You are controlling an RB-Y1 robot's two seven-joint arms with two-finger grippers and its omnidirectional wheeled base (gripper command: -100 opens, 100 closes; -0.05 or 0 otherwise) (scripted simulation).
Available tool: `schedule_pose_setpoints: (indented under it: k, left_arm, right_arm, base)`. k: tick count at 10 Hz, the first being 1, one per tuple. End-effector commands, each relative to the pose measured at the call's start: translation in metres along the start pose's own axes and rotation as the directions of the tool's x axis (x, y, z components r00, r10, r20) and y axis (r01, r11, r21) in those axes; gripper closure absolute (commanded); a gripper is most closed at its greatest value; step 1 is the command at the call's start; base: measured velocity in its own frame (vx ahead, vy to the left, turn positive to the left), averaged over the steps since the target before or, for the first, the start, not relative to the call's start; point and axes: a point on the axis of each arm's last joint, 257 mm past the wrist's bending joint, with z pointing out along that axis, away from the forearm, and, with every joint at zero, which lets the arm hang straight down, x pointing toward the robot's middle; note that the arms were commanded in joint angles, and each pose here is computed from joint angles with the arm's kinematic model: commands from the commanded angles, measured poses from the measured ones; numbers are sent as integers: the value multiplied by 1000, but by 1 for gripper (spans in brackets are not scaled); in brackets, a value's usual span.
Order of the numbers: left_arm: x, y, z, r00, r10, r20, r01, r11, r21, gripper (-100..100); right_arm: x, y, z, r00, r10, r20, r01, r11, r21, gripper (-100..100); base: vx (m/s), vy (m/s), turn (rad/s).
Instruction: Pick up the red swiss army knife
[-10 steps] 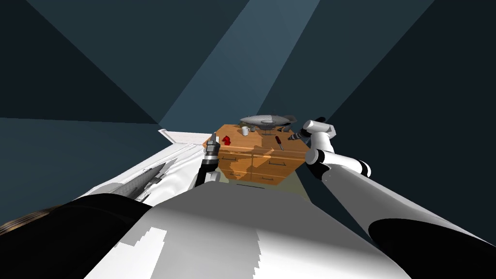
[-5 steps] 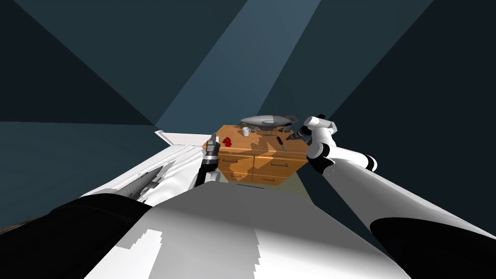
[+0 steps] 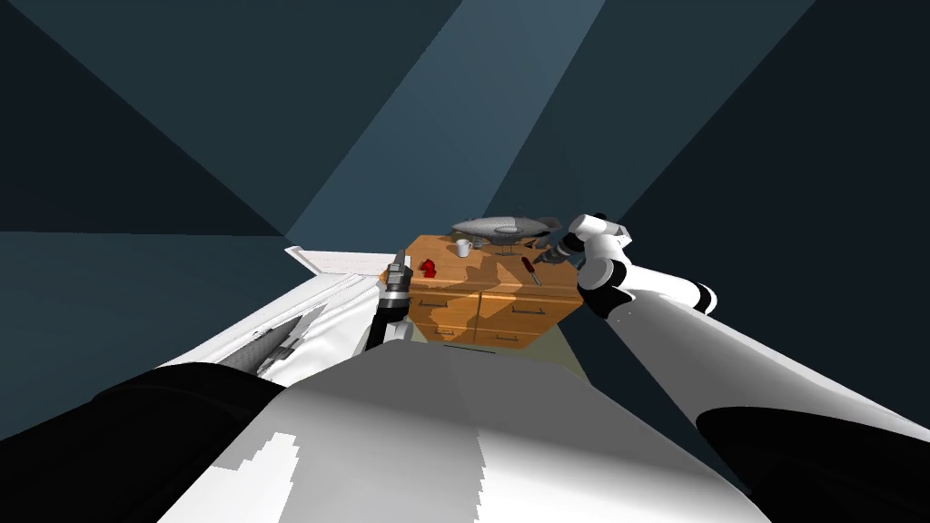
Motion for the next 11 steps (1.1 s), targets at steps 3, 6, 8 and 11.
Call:
schedule_pose_setpoints:
  k: [3,6,8,11]
  left_arm:
    - [0,0,0,1000,0,0,0,1000,0,0]
    - [0,0,0,1000,0,0,0,1000,0,0]
    - [0,0,0,1000,0,0,0,1000,0,0]
    - [0,0,0,1000,0,0,0,1000,0,0]
  right_arm:
    - [-15,-22,-3,996,41,80,-46,997,63,-100]
    - [-22,-29,-3,992,52,112,-62,995,85,-100]
    - [-27,-35,-3,989,59,137,-73,992,100,-100]
    - [-28,-37,-3,988,61,145,-77,992,104,0]
  base:
    - [21,37,-26]
    - [12,24,-10]
    - [12,23,-15]
    - [7,15,-8]
